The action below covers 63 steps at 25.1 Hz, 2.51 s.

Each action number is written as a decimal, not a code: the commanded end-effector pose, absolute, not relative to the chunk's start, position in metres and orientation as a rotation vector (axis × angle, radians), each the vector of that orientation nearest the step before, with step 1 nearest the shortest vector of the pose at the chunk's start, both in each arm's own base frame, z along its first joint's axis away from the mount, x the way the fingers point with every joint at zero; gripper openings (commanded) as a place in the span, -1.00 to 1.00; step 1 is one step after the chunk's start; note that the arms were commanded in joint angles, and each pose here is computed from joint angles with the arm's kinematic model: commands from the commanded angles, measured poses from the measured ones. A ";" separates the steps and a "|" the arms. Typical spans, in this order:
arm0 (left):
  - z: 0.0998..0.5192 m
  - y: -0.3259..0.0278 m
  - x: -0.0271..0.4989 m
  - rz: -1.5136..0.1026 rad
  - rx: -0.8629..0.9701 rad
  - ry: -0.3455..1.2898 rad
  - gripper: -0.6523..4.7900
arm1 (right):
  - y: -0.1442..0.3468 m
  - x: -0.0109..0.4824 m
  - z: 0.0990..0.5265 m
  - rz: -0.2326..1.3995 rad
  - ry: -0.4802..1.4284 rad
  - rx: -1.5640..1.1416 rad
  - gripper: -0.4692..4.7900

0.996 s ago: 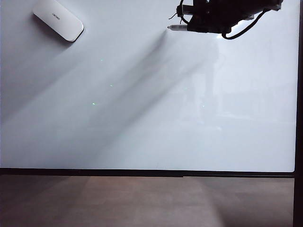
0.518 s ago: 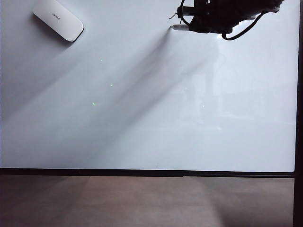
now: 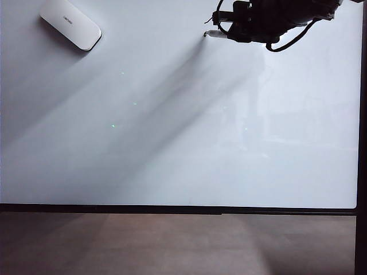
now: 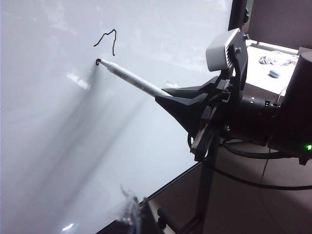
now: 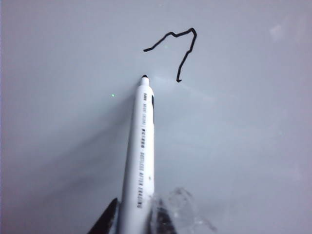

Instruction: Reach to the right to find the marker pen, pick it up, and write the number 3 on the whiteboard.

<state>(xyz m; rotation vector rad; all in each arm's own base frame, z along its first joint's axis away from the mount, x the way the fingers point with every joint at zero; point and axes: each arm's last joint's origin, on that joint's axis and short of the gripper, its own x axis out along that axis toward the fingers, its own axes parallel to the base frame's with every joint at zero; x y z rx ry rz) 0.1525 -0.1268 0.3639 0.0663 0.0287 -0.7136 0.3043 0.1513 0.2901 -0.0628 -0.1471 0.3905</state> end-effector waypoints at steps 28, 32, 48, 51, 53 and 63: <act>0.365 -0.126 0.152 -0.713 0.066 0.027 -0.78 | 0.145 0.300 0.295 0.260 -0.101 -0.066 -0.67; 0.365 -0.126 0.152 -0.713 0.066 0.027 -0.78 | 0.145 0.300 0.293 0.266 -0.074 -0.053 -0.67; 0.365 -0.126 0.152 -0.712 0.067 0.027 -0.78 | 0.147 0.300 0.286 0.315 -0.001 -0.073 -0.67; 0.365 -0.126 0.152 -0.712 0.067 0.027 -0.78 | 0.147 0.300 0.285 0.315 0.003 -0.074 -0.67; 0.365 -0.126 0.152 -0.712 0.067 0.027 -0.78 | 0.147 0.300 0.285 0.315 0.003 -0.074 -0.67; 0.365 -0.126 0.152 -0.712 0.067 0.026 -0.78 | 0.147 0.291 0.299 0.447 -0.044 -0.063 -0.67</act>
